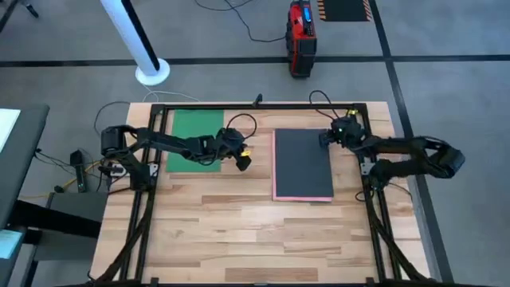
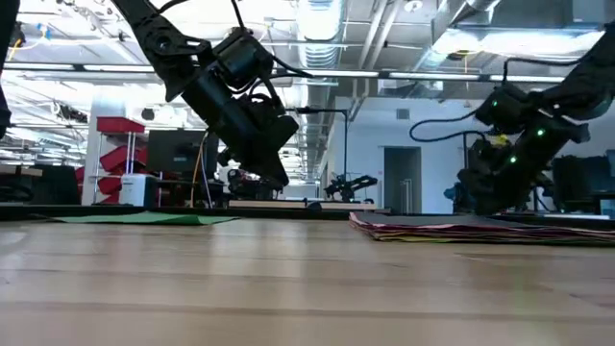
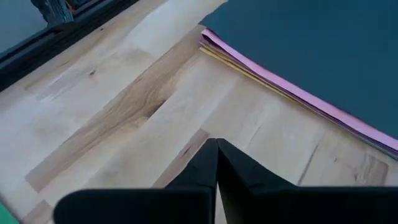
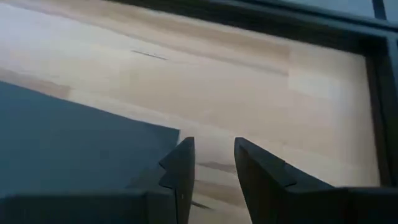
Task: Organize paper
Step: Move the black paper to the bottom left of the table
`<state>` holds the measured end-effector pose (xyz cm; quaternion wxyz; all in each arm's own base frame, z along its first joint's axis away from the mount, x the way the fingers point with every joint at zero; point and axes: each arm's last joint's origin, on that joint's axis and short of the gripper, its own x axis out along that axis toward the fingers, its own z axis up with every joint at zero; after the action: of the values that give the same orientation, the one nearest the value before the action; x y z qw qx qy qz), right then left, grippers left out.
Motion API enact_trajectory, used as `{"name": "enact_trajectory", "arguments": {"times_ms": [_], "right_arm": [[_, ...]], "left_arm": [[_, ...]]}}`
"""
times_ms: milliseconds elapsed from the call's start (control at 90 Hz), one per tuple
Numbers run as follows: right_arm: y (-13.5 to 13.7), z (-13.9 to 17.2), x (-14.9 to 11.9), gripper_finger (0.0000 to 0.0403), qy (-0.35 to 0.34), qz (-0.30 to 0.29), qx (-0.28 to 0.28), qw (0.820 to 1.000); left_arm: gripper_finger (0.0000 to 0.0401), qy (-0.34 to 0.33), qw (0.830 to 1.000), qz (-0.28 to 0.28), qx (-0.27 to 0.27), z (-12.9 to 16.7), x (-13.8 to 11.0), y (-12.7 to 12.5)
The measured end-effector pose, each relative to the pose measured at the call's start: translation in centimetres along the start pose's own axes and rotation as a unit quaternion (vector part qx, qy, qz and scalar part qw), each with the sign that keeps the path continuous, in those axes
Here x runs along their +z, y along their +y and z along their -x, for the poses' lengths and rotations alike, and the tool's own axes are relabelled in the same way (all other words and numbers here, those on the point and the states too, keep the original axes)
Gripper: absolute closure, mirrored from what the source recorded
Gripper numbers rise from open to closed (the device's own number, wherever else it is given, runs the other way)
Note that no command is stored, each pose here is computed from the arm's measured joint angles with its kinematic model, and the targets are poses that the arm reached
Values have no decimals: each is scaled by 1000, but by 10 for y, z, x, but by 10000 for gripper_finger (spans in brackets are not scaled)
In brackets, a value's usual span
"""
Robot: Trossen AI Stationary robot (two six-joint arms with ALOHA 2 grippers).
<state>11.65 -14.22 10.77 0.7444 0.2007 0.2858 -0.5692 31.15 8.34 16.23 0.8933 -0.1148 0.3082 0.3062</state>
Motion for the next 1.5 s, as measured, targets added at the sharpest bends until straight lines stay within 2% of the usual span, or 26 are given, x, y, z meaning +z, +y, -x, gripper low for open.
{"name": "enact_trajectory", "arguments": {"times_ms": [233,478,744,844,1000,1189,1500], "right_arm": [[4,-6,-1,290,2,-1,26,1000],[3,2,5,290,-16,-8,37,999],[4,14,10,287,-15,-36,104,994],[4,13,8,269,-7,-34,101,994],[5,6,4,218,11,-30,95,995],[9,-1,7,175,-15,-26,104,994],[10,-3,6,200,-20,12,103,994]], "left_arm": [[401,0,1000,0,0,0,0,0],[401,1,1000,0,0,0,0,0],[401,1,1000,4,0,0,0,0],[401,1,1000,4,0,0,0,0],[401,0,1000,-1,-1,0,0,0],[401,0,1000,-2,-1,0,0,0],[401,1,1000,-1,0,0,0,0]]}}
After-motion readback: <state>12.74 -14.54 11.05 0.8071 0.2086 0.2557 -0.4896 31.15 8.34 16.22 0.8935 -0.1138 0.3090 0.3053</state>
